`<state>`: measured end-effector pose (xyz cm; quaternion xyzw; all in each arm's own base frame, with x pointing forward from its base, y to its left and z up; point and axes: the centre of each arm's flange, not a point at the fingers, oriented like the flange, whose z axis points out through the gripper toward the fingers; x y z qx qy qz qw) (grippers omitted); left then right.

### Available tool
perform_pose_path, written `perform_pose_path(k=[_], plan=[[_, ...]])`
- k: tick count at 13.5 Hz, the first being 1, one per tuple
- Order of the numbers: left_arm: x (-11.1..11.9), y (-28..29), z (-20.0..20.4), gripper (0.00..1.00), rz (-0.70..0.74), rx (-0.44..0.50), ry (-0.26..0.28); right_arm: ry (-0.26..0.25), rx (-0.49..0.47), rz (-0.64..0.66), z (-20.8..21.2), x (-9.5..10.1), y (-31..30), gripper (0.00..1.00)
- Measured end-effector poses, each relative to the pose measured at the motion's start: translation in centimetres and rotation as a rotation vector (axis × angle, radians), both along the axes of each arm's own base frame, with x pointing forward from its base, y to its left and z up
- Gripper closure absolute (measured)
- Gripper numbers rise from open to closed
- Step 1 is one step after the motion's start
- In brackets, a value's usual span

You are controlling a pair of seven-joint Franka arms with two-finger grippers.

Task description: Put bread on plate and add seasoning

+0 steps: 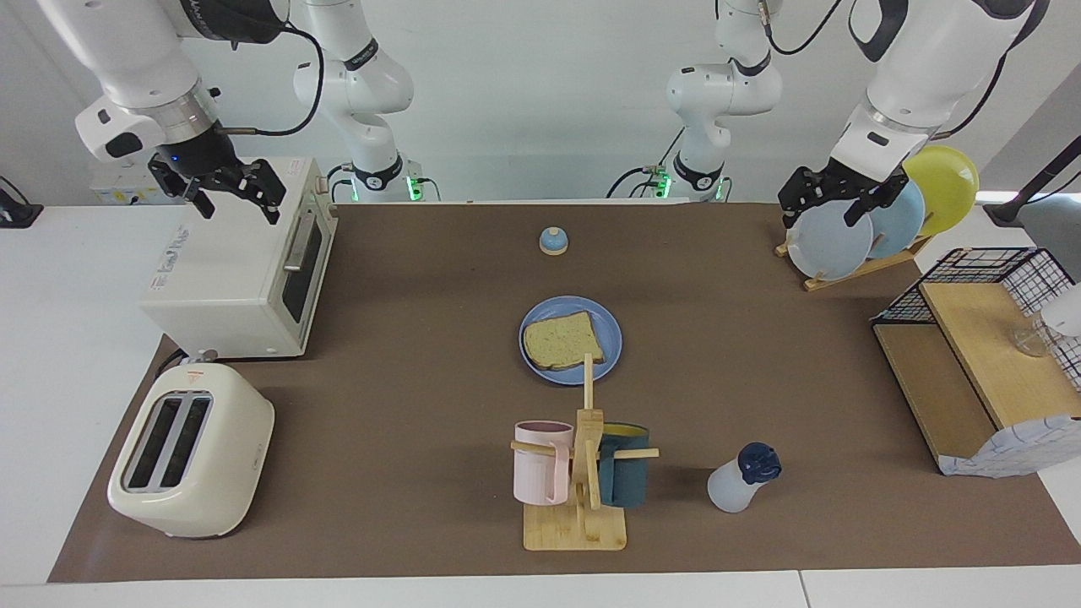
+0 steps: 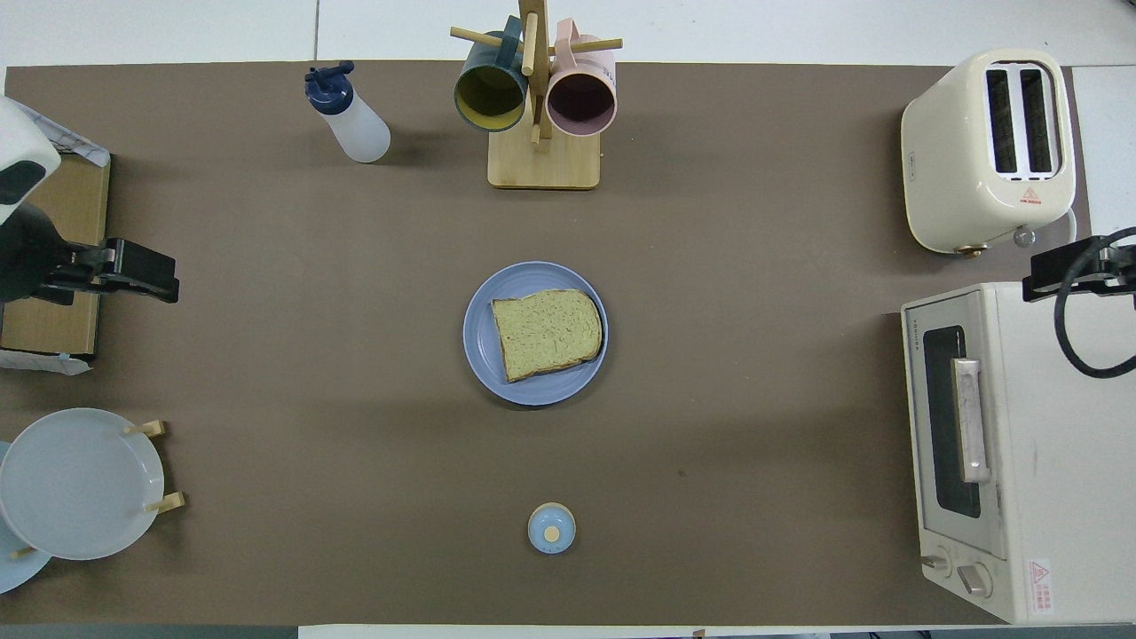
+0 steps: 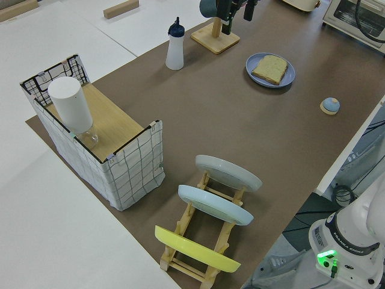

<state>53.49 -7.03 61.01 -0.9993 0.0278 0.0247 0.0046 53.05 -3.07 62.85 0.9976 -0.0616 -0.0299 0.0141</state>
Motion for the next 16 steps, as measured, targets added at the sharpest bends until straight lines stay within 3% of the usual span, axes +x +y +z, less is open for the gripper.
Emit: perform_pose_path(k=[2,5,8,16], plan=[[-0.1,0.8,-1.6,0.0,0.012,-0.006,-0.033,0.0,0.0,0.0,0.0,0.0,0.0,0.0],[0.3,1.1,-0.6,0.0,0.018,-0.015,-0.075,0.0,0.0,0.0,0.0,0.0,0.0,0.0],[0.2,1.1,1.6,0.0,0.016,-0.016,-0.072,0.0,0.0,0.0,0.0,0.0,0.0,0.0],[0.5,1.3,1.0,0.0,-0.046,-0.016,-0.052,0.0,0.0,0.0,0.0,0.0,0.0,0.0]])
